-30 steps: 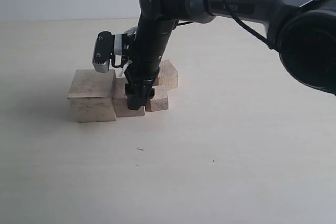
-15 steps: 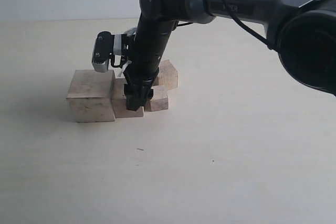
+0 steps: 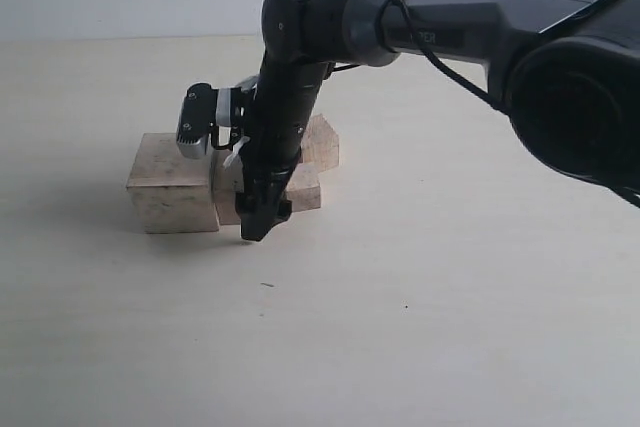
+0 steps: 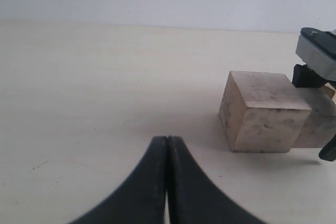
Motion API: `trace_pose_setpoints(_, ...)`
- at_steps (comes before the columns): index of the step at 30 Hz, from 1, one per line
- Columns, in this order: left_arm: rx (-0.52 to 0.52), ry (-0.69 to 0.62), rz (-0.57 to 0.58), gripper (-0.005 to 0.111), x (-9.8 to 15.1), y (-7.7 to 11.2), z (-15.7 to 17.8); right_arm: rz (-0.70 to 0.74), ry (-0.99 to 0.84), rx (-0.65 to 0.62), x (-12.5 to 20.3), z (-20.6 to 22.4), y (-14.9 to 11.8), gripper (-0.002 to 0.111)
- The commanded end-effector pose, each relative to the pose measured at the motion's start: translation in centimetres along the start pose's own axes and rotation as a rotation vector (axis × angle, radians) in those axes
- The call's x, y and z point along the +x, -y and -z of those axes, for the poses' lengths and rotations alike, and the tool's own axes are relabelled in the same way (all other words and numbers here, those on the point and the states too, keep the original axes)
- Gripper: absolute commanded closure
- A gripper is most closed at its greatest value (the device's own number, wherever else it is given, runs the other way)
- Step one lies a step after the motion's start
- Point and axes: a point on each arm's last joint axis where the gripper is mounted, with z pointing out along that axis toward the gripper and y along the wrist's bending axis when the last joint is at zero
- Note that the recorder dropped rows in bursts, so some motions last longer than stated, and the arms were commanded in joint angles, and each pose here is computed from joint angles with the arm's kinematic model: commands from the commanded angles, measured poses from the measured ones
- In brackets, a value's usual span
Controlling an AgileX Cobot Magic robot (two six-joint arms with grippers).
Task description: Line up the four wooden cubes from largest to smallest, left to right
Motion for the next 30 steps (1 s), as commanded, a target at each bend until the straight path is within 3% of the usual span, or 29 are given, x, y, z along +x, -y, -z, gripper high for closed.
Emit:
trace_pose_setpoints(1, 0.007, 0.013, -0.005, 0.107, 0.0, 0.0, 0.0, 0.003, 0.031, 0.040, -0.7, 2.2, -0.1, 0.011)
trace_pose_setpoints(10, 0.007, 0.013, -0.005, 0.107, 0.0, 0.0, 0.0, -0.065, 0.104, 0.191, -2.2, 10.1, -0.9, 0.011)
trace_pose_setpoints(15, 0.007, 0.013, -0.005, 0.107, 0.0, 0.0, 0.0, -0.267, 0.059, 0.384, -1.5, 13.0, -0.1, 0.013)
trace_pose_setpoints(19, 0.007, 0.013, -0.005, 0.107, 0.0, 0.0, 0.0, -0.466, -0.006, 0.569, -0.2, 13.5, 1.3, 0.016)
trace_pose_setpoints(22, 0.007, 0.013, -0.005, 0.107, 0.0, 0.0, 0.0, -0.616, -0.006, 0.634, 0.3, 13.0, 1.9, 0.016)
trace_pose_setpoints(28, 0.007, 0.013, -0.005, 0.107, 0.0, 0.0, 0.0, -0.822, 0.027, 0.644, 0.8, 10.3, 2.8, 0.016)
trace_pose_setpoints(30, 0.007, 0.013, -0.005, 0.107, 0.0, 0.0, 0.0, -0.825, 0.010, 0.631, 0.9, 9.3, 2.9, 0.016)
